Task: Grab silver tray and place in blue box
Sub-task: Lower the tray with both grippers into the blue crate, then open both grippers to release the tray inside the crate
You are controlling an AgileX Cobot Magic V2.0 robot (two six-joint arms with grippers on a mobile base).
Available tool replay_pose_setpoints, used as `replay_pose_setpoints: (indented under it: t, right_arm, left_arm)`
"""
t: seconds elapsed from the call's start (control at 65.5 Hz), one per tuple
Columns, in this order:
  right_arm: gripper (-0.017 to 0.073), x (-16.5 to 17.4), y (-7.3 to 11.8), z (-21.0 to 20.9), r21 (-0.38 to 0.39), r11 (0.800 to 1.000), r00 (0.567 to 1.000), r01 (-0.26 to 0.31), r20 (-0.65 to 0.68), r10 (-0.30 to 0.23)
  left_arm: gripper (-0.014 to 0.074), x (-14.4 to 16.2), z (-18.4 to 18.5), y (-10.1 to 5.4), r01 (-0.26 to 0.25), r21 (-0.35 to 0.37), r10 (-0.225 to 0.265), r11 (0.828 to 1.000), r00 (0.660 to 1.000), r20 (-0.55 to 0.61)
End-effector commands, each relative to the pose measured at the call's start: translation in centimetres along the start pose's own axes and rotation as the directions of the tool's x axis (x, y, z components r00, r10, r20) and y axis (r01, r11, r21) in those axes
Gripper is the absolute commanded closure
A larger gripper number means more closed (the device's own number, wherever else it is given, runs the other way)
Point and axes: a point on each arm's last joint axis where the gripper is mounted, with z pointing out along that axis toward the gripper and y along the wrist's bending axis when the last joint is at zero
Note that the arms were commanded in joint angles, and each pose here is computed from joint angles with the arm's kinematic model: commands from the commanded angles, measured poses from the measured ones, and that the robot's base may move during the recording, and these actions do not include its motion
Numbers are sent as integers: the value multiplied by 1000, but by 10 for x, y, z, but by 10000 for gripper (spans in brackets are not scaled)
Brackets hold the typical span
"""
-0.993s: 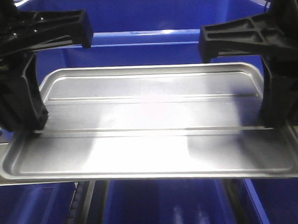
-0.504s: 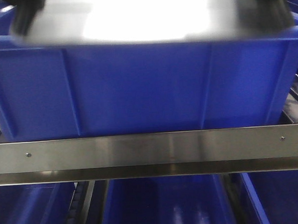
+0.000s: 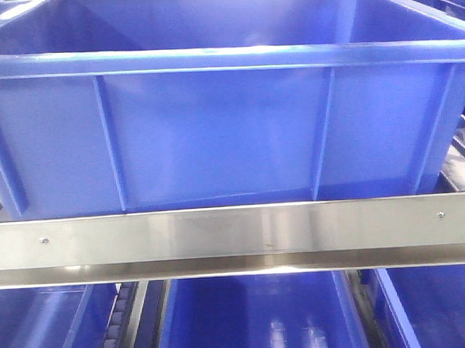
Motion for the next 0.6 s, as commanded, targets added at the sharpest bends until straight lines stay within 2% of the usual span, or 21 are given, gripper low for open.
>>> replay_pose_setpoints:
  t: [0.0,0.183,0.428,0.504,0.58]
  right_arm:
    - [503,-22,6,11,-167,985,987,38,159,-11]
    - [503,-8,1,46,-164,986,993,41,119,-22]
    - [501,4,-3,62,-122,992,997,43,64,-35]
    - [469,5,-4,63,-109,993,998,41,57,-35]
    - [372,4,-5,63,-104,994,998,40,55,-35]
  left_arm:
    - [690,-22,7,-4,-16,126,-3,992,989,151]
    - [689,-8,45,9,-12,106,0,994,994,112]
    - [662,0,57,12,-10,80,4,997,997,73]
    - [582,1,57,13,-6,65,2,998,998,63]
    - [464,2,57,17,14,44,-16,999,999,48]
